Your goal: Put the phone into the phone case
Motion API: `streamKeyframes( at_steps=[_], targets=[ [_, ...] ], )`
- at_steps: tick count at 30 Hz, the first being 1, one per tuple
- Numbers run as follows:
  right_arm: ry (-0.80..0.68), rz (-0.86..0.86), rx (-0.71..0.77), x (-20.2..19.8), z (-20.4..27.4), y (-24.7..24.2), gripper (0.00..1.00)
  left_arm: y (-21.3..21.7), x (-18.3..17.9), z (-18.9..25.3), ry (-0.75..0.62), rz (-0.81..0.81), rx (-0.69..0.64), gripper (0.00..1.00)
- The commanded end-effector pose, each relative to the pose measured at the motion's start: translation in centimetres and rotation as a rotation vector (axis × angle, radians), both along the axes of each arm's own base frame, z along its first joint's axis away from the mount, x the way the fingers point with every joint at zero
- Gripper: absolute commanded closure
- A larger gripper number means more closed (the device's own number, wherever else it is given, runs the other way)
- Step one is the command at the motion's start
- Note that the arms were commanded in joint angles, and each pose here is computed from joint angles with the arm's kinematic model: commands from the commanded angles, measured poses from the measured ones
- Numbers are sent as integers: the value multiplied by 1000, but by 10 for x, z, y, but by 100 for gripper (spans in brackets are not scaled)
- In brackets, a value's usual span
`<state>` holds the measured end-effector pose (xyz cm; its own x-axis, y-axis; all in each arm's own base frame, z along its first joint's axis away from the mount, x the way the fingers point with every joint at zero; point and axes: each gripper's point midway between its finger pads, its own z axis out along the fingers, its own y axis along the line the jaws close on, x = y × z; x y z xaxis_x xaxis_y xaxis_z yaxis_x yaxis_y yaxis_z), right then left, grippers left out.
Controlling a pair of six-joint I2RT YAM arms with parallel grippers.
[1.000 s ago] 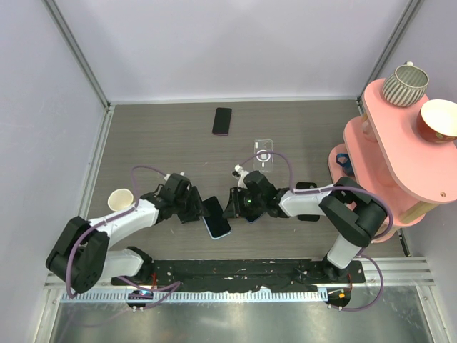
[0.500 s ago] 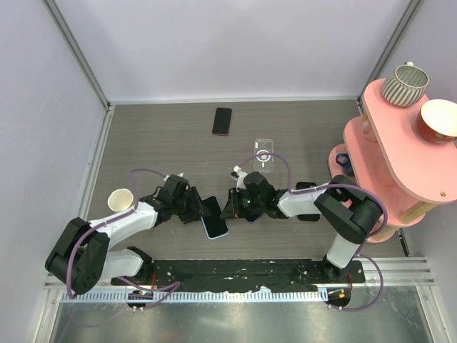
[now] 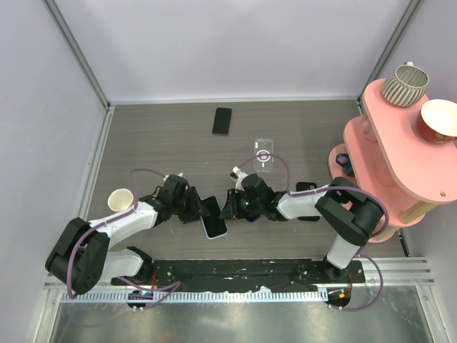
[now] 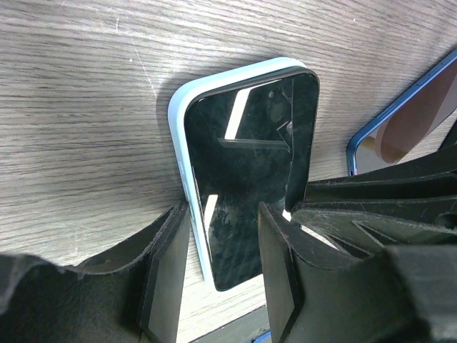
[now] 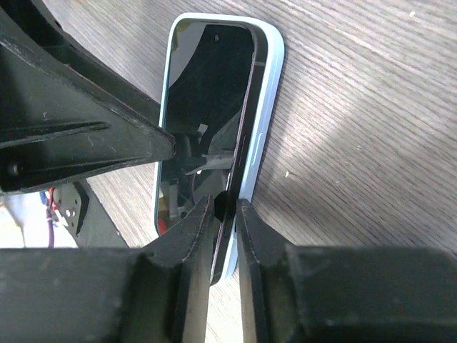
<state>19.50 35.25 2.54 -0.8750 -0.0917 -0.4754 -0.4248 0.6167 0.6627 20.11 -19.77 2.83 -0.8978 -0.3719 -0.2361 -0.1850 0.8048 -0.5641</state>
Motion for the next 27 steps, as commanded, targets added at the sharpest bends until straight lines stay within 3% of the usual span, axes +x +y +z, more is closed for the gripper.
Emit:
streamKeyframes(
  at_steps=[1,5,9,16,20,27],
  targets=[
    [2,-23,-319,-18,-53,-43,73,-5,1,3,-16,-20,-16,54],
    [-17,-7,-257,-14,-25,-27,59,6,1,0,-3,-22,66,58],
    [-27,6,-194,-14,-11,-18,43,3,6,6,-1,-30,72,68],
    [1,9,-204,-13,-16,-14,40,-1,7,4,12,-15,49,71],
    [-17,26,-197,-10,-12,-10,40,-9,5,1,51,-9,-48,74],
    [60,92,-65,-23,6,15,40,-9,1,-3,70,-15,-48,81]
  ],
)
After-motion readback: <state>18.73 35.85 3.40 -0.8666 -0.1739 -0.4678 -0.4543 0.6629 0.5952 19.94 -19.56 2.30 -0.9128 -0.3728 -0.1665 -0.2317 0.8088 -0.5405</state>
